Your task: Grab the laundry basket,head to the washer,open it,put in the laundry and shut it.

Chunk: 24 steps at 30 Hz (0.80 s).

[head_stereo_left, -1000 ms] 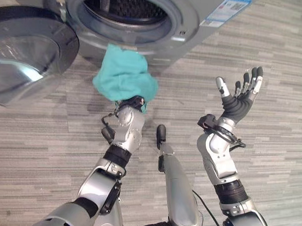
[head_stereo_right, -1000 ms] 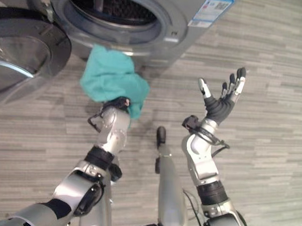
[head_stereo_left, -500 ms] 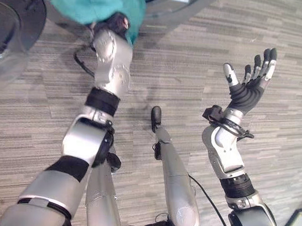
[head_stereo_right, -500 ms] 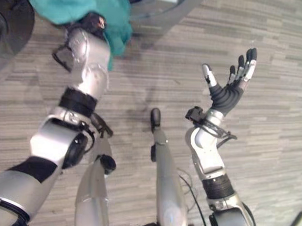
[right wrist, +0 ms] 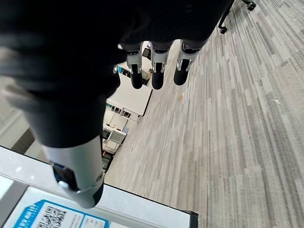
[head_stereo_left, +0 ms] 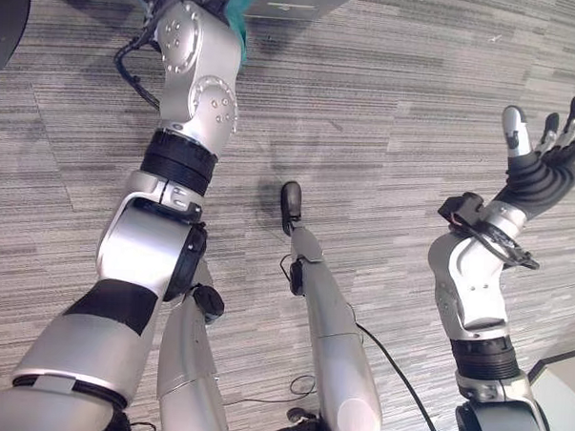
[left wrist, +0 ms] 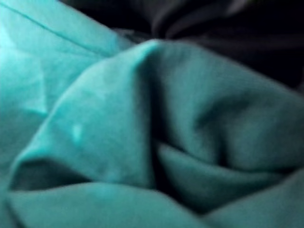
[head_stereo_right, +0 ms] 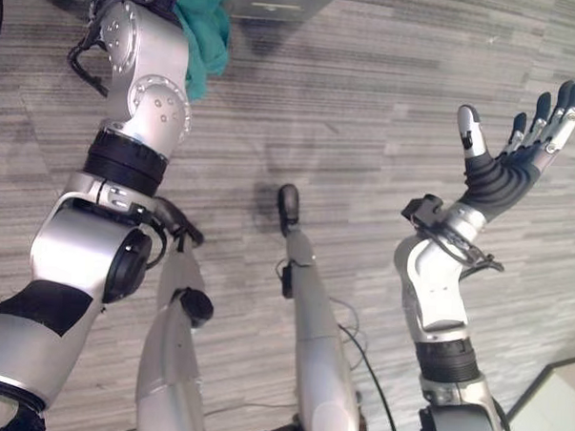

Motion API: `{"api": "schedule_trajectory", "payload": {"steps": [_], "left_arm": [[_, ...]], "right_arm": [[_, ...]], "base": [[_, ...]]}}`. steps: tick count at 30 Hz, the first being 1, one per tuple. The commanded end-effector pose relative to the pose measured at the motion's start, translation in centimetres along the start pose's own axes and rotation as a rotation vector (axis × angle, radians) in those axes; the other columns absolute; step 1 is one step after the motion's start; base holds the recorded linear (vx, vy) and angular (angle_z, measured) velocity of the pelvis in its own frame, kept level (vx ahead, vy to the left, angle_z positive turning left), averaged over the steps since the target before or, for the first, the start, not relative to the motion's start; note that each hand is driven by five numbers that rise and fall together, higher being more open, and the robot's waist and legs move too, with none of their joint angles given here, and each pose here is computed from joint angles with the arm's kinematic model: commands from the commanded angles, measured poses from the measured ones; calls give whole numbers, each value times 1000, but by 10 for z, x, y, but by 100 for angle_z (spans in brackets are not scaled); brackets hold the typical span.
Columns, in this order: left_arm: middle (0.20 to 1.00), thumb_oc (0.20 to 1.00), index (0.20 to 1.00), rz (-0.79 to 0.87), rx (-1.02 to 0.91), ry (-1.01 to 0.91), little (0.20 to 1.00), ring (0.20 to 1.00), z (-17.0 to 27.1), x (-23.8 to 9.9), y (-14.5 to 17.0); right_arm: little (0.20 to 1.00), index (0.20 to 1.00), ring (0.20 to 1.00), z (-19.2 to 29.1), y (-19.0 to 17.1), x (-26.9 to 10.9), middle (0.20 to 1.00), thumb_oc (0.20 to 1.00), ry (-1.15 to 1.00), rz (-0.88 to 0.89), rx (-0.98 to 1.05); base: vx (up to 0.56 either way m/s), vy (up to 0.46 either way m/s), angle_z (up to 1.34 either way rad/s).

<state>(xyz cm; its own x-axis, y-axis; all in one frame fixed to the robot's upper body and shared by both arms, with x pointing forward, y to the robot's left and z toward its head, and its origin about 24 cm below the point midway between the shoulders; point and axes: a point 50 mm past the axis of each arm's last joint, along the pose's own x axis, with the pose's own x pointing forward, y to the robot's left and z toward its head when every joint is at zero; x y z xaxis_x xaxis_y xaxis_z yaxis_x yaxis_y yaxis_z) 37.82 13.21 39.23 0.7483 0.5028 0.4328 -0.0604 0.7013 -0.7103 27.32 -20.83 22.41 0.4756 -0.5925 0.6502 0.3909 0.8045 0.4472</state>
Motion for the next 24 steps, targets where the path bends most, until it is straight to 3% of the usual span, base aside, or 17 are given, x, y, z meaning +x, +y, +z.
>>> {"api": "schedule_trajectory", "payload": {"steps": [1,2,3,5,6,11,14,17,19,21,22,24], "left_arm": [[200,200,200,-172,139,-215,200,200,60,6,-52],[200,200,200,-175,138,-216,200,200,60,6,-53],[200,200,200,-256,76,-503,200,200,131,-12,-88],[200,200,200,-298,52,-577,200,200,145,-24,-97],[1000,1000,1000,-301,37,-620,1000,1000,153,-27,-97],[1000,1000,1000,-337,-6,-601,1000,1000,147,-22,-79],[1000,1000,1000,-259,25,-531,1000,1000,136,-4,-61],[1000,1000,1000,-179,293,-393,1000,1000,108,25,-41],[1000,1000,1000,-183,372,-362,1000,1000,103,30,-39],[1000,1000,1000,-168,571,-341,1000,1000,99,40,-32],[1000,1000,1000,-126,860,-409,1000,1000,114,48,-30],[1000,1000,1000,-116,967,-425,1000,1000,121,50,-31]], "right_arm": [[1000,1000,1000,29,-43,20,1000,1000,-167,-71,-47],[1000,1000,1000,30,-43,20,1000,1000,-169,-72,-46],[1000,1000,1000,40,-62,20,1000,1000,-215,-44,-120],[1000,1000,1000,41,-70,18,1000,1000,-212,-45,-132],[1000,1000,1000,40,-74,14,1000,1000,-201,-45,-151],[1000,1000,1000,37,-81,6,1000,1000,-149,0,-210],[1000,1000,1000,32,-75,6,1000,1000,-125,23,-186],[1000,1000,1000,33,-74,8,1000,1000,-129,74,-180],[1000,1000,1000,34,-73,9,1000,1000,-127,88,-173],[1000,1000,1000,35,-74,11,1000,1000,-126,104,-170],[1000,1000,1000,39,-76,14,1000,1000,-133,129,-157],[1000,1000,1000,41,-77,16,1000,1000,-137,138,-144]], "base": [[22,3,-4],[54,-1,-5],[42,-6,-5],[25,-26,-6],[-1,-37,-7],[-3,-16,-2],[-11,-6,-2],[-22,-19,-4],[0,0,0],[0,0,0],[0,0,0],[0,0,0]]}}
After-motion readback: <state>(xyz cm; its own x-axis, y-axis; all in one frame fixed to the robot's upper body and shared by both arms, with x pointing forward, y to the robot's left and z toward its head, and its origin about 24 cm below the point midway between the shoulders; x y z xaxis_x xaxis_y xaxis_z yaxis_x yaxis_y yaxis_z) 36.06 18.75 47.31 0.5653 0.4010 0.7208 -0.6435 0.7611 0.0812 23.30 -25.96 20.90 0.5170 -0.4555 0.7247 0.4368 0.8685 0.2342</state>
